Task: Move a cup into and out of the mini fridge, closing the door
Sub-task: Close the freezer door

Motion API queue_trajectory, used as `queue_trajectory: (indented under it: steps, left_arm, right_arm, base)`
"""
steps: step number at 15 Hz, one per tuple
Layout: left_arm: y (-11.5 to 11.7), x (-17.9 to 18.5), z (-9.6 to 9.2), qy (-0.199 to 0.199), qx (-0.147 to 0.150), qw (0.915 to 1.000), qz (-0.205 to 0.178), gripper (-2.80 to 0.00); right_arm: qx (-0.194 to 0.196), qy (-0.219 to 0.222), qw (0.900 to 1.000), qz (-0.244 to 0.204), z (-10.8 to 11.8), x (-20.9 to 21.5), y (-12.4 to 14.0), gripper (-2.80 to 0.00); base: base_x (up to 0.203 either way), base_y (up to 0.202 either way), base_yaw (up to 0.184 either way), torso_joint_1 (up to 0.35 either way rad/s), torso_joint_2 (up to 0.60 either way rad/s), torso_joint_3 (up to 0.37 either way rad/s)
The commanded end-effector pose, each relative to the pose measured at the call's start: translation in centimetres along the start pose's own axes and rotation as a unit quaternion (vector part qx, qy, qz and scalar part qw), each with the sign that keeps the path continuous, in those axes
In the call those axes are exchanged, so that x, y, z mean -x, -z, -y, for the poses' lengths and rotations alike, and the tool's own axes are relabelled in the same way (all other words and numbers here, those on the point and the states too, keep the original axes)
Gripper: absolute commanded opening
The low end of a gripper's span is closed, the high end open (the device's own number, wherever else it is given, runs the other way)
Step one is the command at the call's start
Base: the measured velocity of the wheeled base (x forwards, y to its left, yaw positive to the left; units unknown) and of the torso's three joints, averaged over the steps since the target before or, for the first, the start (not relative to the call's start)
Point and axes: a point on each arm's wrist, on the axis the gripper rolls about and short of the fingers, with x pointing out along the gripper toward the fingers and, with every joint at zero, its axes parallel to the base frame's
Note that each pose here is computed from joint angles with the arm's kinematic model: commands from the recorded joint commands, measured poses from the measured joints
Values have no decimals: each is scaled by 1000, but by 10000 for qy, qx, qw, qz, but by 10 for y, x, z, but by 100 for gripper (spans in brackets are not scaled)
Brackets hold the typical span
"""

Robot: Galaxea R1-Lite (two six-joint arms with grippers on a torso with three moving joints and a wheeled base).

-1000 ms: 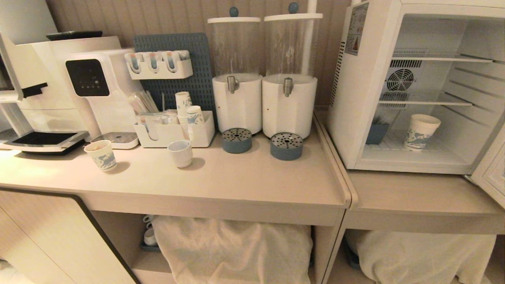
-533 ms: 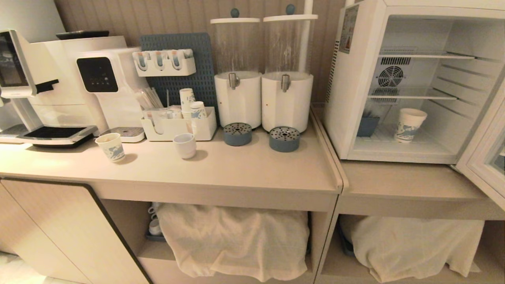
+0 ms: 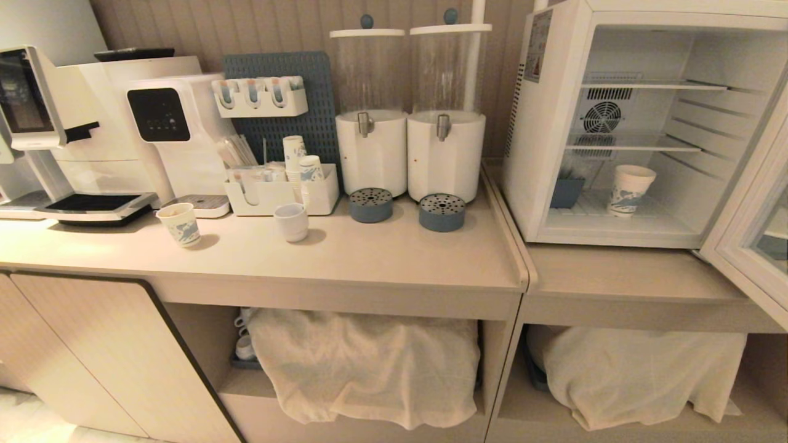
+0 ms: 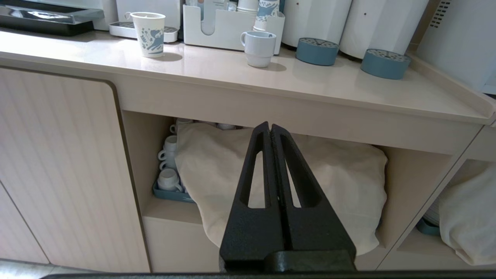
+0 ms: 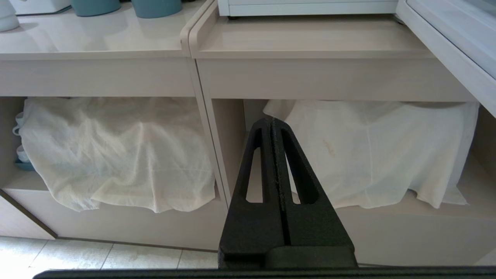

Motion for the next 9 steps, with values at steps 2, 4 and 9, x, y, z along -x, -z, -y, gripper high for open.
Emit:
queue_trajectory:
  steps: [2,4,9]
  left_arm:
    - [11,-2,-2,-21,4,9998,-187,-280]
    - [11,-2,-2,-22,4,9998,-195,-280]
    - [11,-2,-2,-15,5,9998,-196,-280]
  right_arm:
    - [1,-14,10000,-13,0,0,0,-280]
    - [1,-7,10000,-5,0,0,-1,-280]
    - [1,-22,10000,-44,0,0,0,-280]
  base:
    - [0,0,0,0,0,0]
    - [-1,-44,0,4,1,3]
    - [0,-186,0,2,1,3]
